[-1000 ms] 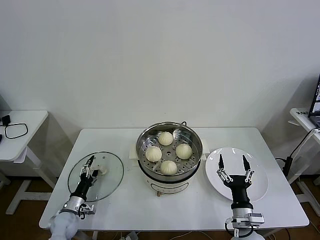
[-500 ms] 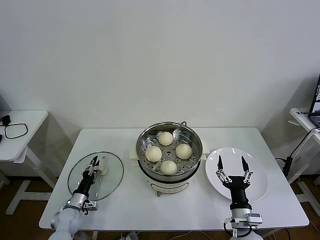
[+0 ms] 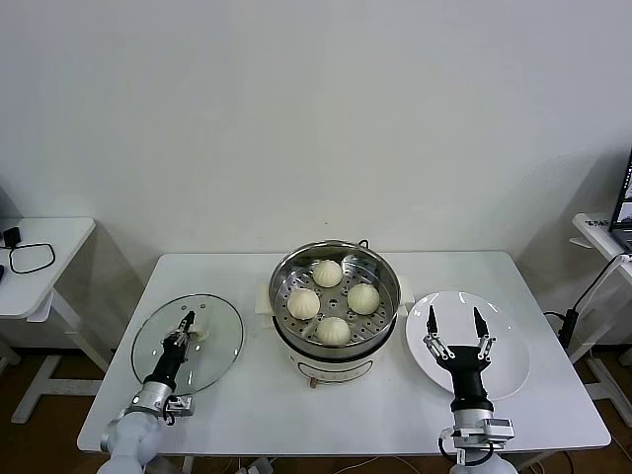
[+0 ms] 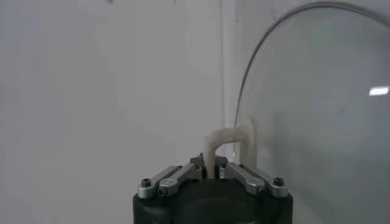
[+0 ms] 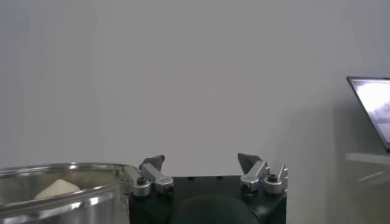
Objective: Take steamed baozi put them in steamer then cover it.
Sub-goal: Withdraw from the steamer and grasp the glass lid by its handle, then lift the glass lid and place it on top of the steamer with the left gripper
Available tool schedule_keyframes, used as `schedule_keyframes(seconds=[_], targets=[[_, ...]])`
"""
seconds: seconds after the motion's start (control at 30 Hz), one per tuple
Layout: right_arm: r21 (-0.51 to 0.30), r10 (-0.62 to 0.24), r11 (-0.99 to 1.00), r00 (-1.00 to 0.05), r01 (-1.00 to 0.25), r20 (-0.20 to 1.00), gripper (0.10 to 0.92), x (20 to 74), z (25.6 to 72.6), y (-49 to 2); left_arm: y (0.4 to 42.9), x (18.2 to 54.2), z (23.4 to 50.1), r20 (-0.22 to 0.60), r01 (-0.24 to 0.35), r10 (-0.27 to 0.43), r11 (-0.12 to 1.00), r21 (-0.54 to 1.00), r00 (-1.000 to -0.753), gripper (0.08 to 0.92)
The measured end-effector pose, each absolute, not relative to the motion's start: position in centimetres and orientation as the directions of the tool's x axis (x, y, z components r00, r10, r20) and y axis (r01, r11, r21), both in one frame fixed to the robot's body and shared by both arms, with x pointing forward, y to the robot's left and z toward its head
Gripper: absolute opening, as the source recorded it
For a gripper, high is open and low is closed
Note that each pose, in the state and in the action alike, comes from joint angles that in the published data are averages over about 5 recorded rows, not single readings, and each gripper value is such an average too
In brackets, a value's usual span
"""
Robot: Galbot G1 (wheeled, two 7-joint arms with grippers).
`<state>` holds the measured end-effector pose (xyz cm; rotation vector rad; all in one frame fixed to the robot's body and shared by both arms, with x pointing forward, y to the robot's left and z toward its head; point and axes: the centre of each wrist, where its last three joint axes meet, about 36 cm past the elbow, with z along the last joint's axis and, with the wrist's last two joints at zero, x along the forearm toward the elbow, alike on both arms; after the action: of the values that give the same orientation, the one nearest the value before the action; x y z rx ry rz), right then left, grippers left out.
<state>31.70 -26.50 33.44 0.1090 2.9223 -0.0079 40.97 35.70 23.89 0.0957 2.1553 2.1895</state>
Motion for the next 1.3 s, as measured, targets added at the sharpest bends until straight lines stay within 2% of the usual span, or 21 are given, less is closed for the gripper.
schedule_keyframes(seconds=[0.23,0.47,0.67,0.8,0.93,1.13,1.3], targets=[[0.005,0.072,0.997,-0.972,0.073,-0.224,0.823,31.9,33.7,-26.5,36.0,40.2,27.9,-0.087,-0.089,0.066,-0.035,0.995,-0.994,0.196],[0.006,0.073,0.997,-0.97,0.074,-0.232,0.823,32.2,34.2,-26.9,34.7,38.8,33.7,-0.179,-0.179,0.026,-0.031,0.983,-0.984,0.196],[0.009,0.074,0.997,-0.969,0.073,-0.236,0.823,32.3,34.3,-27.0,31.7,38.0,39.3,-0.214,-0.214,0.001,-0.008,0.977,-0.977,0.196],[0.011,0.076,0.997,-0.968,0.076,-0.238,0.823,32.3,34.4,-27.1,28.9,37.4,42.5,-0.2,-0.2,-0.004,0.016,0.98,-0.98,0.196],[0.012,0.077,0.997,-0.968,0.077,-0.24,0.823,32.2,34.4,-27.1,25.9,37.1,44.7,-0.158,-0.157,0.007,0.038,0.987,-0.987,0.196],[0.011,0.081,0.997,-0.967,0.081,-0.24,0.823,32.1,34.3,-27.0,21.2,37.1,46.5,-0.082,-0.08,0.04,0.047,0.996,-0.996,0.196],[0.01,0.089,0.996,-0.967,0.089,-0.24,0.823,31.9,34.3,-27.0,17.5,37.5,47.5,-0.041,-0.038,0.07,0.044,0.998,-0.997,0.196]])
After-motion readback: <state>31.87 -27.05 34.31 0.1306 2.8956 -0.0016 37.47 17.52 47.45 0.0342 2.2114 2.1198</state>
